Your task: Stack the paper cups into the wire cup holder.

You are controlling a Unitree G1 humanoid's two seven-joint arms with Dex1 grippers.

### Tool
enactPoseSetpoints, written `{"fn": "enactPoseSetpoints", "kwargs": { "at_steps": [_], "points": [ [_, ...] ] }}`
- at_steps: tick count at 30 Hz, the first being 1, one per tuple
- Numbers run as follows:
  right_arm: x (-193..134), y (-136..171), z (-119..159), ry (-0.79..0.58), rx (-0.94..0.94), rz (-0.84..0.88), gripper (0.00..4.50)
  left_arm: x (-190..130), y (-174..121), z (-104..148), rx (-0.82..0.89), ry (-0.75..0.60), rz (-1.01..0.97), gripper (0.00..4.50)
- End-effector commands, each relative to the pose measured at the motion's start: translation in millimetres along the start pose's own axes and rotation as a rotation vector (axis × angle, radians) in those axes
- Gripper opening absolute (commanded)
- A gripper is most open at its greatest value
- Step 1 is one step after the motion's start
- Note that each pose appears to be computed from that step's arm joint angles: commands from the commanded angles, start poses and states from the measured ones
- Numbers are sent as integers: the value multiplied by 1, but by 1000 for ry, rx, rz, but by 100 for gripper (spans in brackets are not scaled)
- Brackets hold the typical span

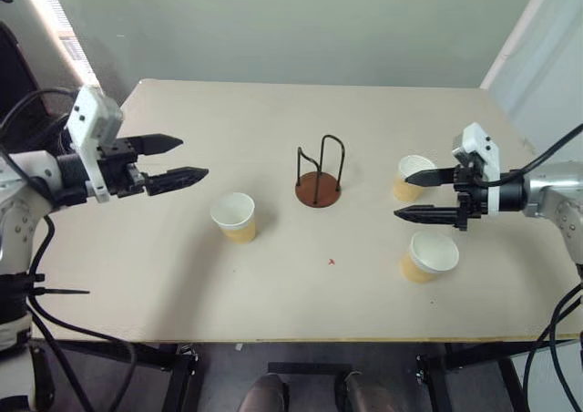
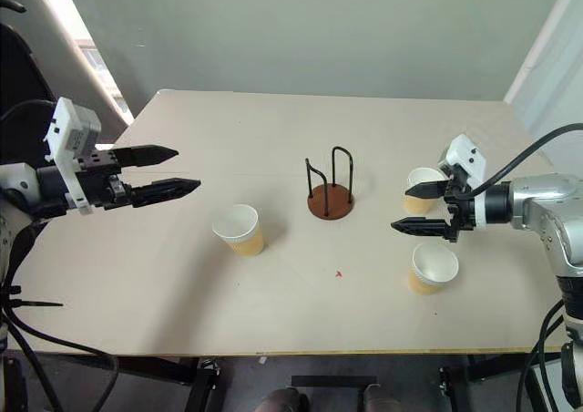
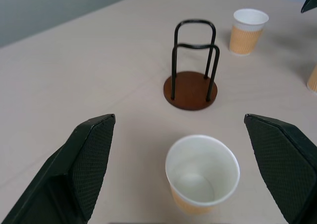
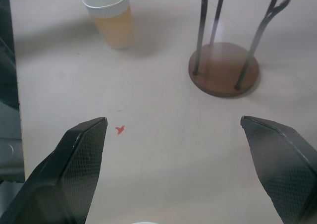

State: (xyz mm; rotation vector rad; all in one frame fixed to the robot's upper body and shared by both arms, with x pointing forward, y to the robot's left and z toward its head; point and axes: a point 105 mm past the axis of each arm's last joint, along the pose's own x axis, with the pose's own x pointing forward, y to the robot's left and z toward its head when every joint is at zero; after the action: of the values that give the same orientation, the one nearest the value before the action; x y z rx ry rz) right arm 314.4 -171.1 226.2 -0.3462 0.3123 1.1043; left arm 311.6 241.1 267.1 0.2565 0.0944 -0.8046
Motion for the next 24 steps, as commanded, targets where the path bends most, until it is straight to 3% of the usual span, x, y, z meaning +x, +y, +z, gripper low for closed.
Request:
{"fn": "enactPoseSetpoints", "kwargs": {
  "at_steps": [1,13,17,24],
  "points": [
    [-3,-1,14,-28,-40,-2,450,-3,-3,14,42,-33,-2,448],
    [-12,-5,21,-49,-61,-52,450,50,-24,32,116,-45,-209,448],
    [-17,-8,24,-56,-62,-81,450,69,-37,27,105,-36,-281,448],
    [-24,15,34,-52,-41,-14,450,102,-33,13,99,-48,-184,448]
  ]
}}
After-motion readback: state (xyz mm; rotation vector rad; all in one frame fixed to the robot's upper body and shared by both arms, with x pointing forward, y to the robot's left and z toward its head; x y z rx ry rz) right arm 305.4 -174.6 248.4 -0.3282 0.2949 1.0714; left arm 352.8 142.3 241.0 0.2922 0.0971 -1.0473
